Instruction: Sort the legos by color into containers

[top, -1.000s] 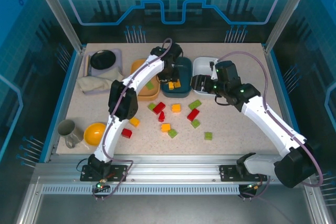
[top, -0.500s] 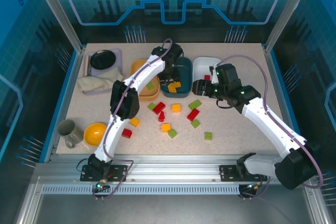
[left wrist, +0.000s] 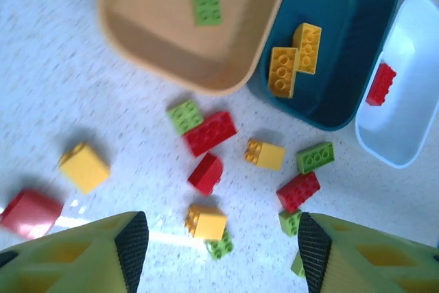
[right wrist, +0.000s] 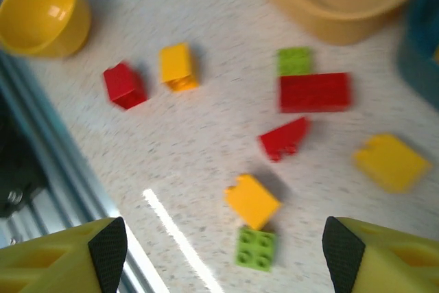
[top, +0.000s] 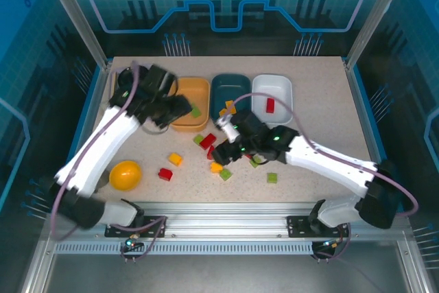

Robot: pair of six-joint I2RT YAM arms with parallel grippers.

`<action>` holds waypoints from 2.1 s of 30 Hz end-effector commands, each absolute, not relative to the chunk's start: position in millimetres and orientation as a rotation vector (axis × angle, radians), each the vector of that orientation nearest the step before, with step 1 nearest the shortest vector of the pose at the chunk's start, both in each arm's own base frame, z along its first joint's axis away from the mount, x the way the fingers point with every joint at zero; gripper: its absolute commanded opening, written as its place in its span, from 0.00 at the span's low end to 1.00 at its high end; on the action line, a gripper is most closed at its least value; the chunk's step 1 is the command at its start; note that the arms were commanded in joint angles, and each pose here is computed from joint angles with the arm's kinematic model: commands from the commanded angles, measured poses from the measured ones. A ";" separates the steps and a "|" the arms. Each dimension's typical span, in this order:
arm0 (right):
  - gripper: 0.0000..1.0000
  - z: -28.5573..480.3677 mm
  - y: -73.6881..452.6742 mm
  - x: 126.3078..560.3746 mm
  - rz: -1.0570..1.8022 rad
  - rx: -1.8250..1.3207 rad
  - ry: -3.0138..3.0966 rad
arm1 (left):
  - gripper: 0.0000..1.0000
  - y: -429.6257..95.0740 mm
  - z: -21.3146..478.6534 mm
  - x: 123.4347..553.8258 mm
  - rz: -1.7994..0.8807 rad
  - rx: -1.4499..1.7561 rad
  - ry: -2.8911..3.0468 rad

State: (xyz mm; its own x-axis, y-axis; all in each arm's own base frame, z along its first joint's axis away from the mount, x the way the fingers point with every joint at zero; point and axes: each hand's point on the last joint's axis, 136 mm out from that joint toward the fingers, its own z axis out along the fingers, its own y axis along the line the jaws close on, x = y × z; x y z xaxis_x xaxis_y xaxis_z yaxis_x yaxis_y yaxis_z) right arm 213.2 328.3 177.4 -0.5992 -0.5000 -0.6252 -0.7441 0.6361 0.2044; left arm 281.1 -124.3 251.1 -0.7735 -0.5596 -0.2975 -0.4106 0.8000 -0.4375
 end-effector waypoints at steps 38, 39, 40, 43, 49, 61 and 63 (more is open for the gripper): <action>0.43 26.9 514.9 209.0 0.271 -1.351 2.525 | 0.62 -18.7 251.4 103.4 -0.538 -1.040 2.289; 0.40 31.1 515.8 209.1 0.276 -1.351 2.515 | 0.62 -19.0 251.1 103.4 -0.539 -1.040 2.290; 0.39 35.3 516.2 210.0 0.284 -1.348 2.508 | 0.62 -19.3 250.7 103.9 -0.541 -1.043 2.289; 0.35 59.1 517.0 211.9 0.305 -1.324 2.468 | 0.62 -22.9 251.1 107.5 -0.561 -1.036 2.287; 0.33 134.4 485.9 230.6 0.360 -1.146 2.414 | 0.62 -75.3 236.9 135.0 -0.761 -0.883 2.425; 0.34 165.2 217.9 356.3 0.302 -0.232 2.625 | 0.63 -190.7 232.1 240.9 -0.969 -0.650 2.502; 0.35 157.0 187.1 375.3 0.309 -0.111 2.653 | 0.63 -210.7 225.2 258.9 -0.975 -0.659 2.509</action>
State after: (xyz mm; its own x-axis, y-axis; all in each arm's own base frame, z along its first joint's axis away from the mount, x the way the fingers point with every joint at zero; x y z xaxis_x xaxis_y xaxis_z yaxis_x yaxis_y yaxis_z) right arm 373.1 207.4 179.9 -0.8386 -0.0980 -0.5359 -0.2049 0.9682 0.1436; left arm 229.0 -176.4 201.1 -0.8168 -0.5641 -0.1212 -0.3876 0.6921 -0.6089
